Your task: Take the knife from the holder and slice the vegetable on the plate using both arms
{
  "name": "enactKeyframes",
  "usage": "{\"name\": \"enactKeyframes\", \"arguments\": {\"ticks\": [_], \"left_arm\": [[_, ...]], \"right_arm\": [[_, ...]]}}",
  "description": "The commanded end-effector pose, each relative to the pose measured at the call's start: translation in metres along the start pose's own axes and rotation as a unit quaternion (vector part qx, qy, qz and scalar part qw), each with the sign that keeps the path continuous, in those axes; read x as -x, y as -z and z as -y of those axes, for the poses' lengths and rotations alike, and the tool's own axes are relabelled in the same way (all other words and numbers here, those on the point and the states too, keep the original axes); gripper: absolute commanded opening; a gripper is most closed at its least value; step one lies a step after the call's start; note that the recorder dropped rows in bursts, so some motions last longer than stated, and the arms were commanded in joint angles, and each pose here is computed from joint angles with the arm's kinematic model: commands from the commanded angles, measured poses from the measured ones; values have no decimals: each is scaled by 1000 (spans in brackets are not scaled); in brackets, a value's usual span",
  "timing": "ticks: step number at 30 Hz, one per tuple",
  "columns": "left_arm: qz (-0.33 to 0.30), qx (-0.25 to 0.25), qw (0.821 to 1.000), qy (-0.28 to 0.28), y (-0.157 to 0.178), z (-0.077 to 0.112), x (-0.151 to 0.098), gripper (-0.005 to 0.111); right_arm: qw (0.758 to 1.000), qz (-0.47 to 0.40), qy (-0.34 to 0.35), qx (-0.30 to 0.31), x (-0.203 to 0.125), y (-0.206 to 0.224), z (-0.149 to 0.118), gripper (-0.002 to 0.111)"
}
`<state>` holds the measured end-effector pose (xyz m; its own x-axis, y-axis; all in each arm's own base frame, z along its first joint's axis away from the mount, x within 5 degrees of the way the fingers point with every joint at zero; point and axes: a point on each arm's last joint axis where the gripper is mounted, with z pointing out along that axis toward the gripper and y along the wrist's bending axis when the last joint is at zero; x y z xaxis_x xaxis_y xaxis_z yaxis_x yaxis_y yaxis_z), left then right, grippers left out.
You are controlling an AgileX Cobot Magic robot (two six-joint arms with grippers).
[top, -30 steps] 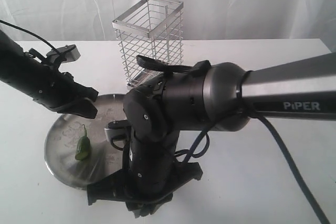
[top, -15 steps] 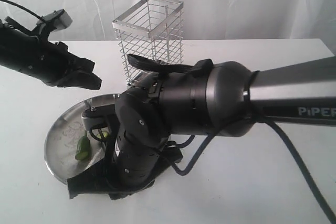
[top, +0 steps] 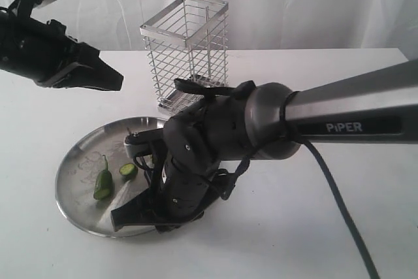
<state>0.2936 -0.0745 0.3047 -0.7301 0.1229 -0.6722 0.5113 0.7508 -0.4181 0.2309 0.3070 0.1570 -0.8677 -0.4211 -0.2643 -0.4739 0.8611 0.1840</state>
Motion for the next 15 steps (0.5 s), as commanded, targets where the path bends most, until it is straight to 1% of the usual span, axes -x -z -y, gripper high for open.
{"name": "enactKeyframes", "arguments": {"ticks": [1,3,5,8,11,12,15], "left_arm": [[-9,-6,1000,16,-1,1,-9,30],[-11,-4,1000,19,-3,-1,-12,30],[-11,-1,1000,21,-4,-2,-13,30],[-9,1,1000,22,-4,-2,-13,30],[-4,1,1000,26,-4,-2,-12,30],[-3,0,1000,26,-4,-2,-12,30],[-3,0,1000,26,-4,-2,-12,30]], "right_arm": [[1000,21,4,8,5,0,0,0],[1000,23,8,9,6,0,0,1],[1000,24,9,9,6,0,0,5],[1000,25,13,9,6,0,0,17],[999,27,20,10,6,0,0,32],[999,30,20,11,7,0,0,38],[999,38,20,14,9,0,-1,49]]}}
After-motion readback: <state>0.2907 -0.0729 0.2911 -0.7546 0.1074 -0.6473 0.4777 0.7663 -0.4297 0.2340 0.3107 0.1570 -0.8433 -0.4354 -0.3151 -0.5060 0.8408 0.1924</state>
